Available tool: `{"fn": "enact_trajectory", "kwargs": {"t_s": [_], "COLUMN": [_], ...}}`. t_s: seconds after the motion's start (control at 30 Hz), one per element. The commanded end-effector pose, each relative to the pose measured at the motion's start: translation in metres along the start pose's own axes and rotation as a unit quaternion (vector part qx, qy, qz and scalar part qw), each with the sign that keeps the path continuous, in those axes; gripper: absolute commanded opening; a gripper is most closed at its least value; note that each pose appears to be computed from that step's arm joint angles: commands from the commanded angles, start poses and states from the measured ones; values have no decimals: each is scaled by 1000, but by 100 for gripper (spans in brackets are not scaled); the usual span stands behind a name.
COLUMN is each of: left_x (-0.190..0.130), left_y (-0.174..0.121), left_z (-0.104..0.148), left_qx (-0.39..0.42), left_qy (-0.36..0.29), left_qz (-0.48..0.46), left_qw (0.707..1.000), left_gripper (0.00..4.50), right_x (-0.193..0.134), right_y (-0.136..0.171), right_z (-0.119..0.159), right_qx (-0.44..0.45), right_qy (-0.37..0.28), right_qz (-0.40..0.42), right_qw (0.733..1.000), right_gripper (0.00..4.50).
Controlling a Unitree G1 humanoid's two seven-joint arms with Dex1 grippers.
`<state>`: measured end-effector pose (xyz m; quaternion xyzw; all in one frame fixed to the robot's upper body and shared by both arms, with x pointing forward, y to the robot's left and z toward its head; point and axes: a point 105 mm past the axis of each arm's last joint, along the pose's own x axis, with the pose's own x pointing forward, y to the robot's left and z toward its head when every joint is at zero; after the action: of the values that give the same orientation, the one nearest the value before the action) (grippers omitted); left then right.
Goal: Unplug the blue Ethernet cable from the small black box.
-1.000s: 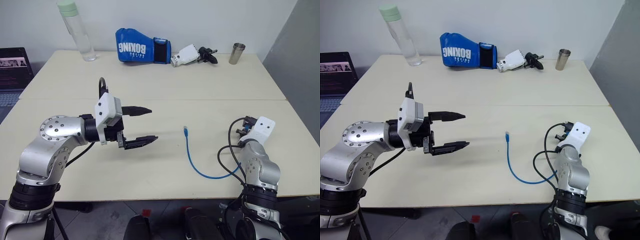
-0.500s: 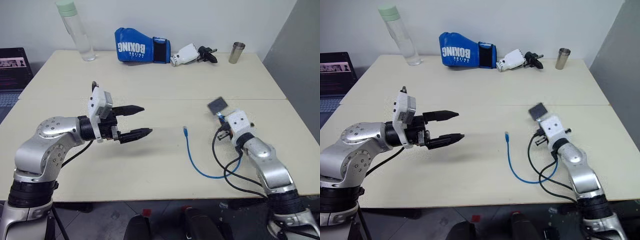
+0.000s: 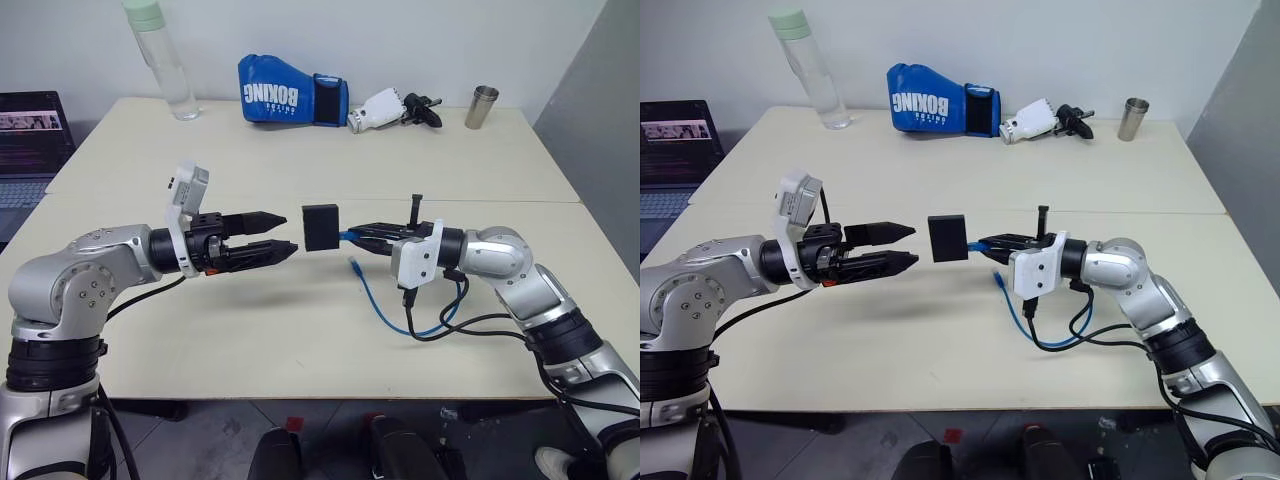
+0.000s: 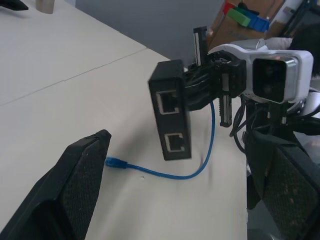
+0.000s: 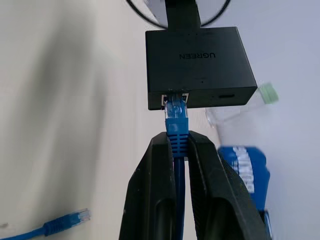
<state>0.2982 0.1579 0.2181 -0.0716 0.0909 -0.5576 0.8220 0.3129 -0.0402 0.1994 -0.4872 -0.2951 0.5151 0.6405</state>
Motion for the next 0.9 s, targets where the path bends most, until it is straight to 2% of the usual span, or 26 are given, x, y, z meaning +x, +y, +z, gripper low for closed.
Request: {"fn": "enact_trajectory", "kwargs": {"t_s": [0.03,0.3,0.4,0.6,0.7,0.9], "left_x": [1,6,7,9,10,12], "left_y": [-1,-3,-1,-2,-3,-4], "left_z": [10,6,6,1,-2,-5], "left_qx": [-1,-12,-14,-17,-18,-19], "left_qy": [-28,-26,-27,-17,-13,-8], "left_qz": [0,-10,-6,-13,-17,-22], "left_qw": [1000,1000,1000,1000,1000,1000], "left_gripper": [450,450,401,269,218,81], "right_x": [5,10,12,12,12,13], "right_y": [-11,-13,-14,-13,-13,-12], "right_z": [11,13,14,13,13,11], "right_qx": [-33,-34,-33,-33,-35,-37], "right_qy": [-27,-36,-38,-37,-36,-28], "right_qz": [-1,0,0,1,2,4], "right_qw": [999,999,999,999,999,999], "right_gripper": [10,9,9,9,9,9]}}
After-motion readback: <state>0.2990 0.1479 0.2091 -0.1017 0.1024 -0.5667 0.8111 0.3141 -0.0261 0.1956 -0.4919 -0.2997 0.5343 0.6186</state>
